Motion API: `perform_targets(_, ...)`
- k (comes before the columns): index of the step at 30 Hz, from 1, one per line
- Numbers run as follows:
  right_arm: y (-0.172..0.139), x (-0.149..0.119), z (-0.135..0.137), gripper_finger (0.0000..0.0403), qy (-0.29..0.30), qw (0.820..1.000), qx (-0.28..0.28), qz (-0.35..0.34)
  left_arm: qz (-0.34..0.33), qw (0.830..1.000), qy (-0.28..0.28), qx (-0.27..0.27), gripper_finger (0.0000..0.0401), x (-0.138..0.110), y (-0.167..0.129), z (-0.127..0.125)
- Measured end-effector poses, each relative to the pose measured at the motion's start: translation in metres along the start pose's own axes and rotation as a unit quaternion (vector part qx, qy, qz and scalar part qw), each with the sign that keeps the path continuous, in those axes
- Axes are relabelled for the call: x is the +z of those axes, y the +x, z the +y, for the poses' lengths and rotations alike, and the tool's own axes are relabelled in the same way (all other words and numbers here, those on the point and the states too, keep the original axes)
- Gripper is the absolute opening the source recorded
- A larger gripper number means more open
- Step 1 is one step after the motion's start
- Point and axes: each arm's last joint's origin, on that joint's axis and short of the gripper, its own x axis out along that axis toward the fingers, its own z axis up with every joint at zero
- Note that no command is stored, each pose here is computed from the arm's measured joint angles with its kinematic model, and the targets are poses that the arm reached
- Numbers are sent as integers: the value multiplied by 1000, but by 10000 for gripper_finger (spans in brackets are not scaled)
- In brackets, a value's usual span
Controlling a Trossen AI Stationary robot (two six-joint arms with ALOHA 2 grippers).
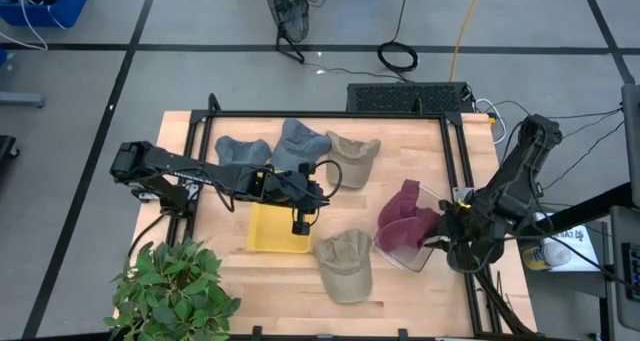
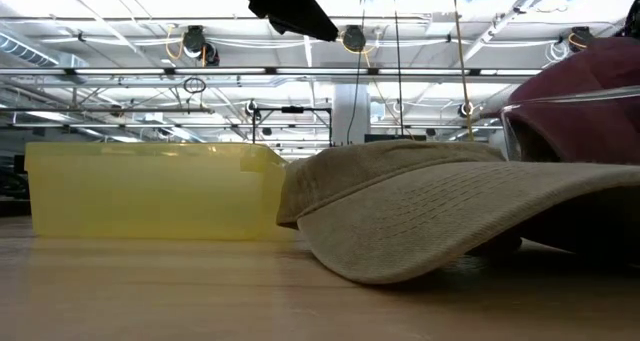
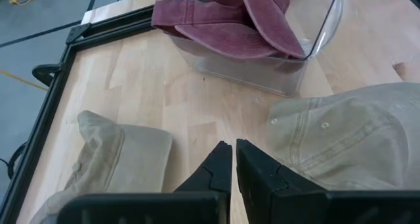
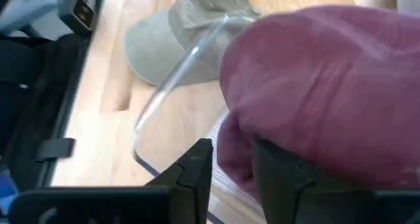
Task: Pick & Place hat
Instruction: Put the red cap into the transparent bin
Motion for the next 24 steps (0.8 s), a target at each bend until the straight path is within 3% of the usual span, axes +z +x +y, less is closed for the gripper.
perform_targets(5, -14, 11, -2, 98, -24, 999, 2, -42, -1, 1000, 4, -4, 31, 1, -1, -3)
perform_targets(12, -32, 35, -1, 40, -56, 987, -33, -144, -1, 1000, 6, -5, 31, 1, -1, -4)
perform_targets(16, -28, 38, 3, 6, -79, 989, -6, -127, -1, 1000, 7, -5, 31, 1, -1, -4)
perform_targets(21, -27, 38, 11, 2, -78, 991, 65, -91, -1, 1000, 6, -5, 31, 1, -1, -5)
perform_targets(24, -23, 35, 13, 1, -69, 993, 78, -59, -1, 1000, 6, -5, 31, 1, -1, -5)
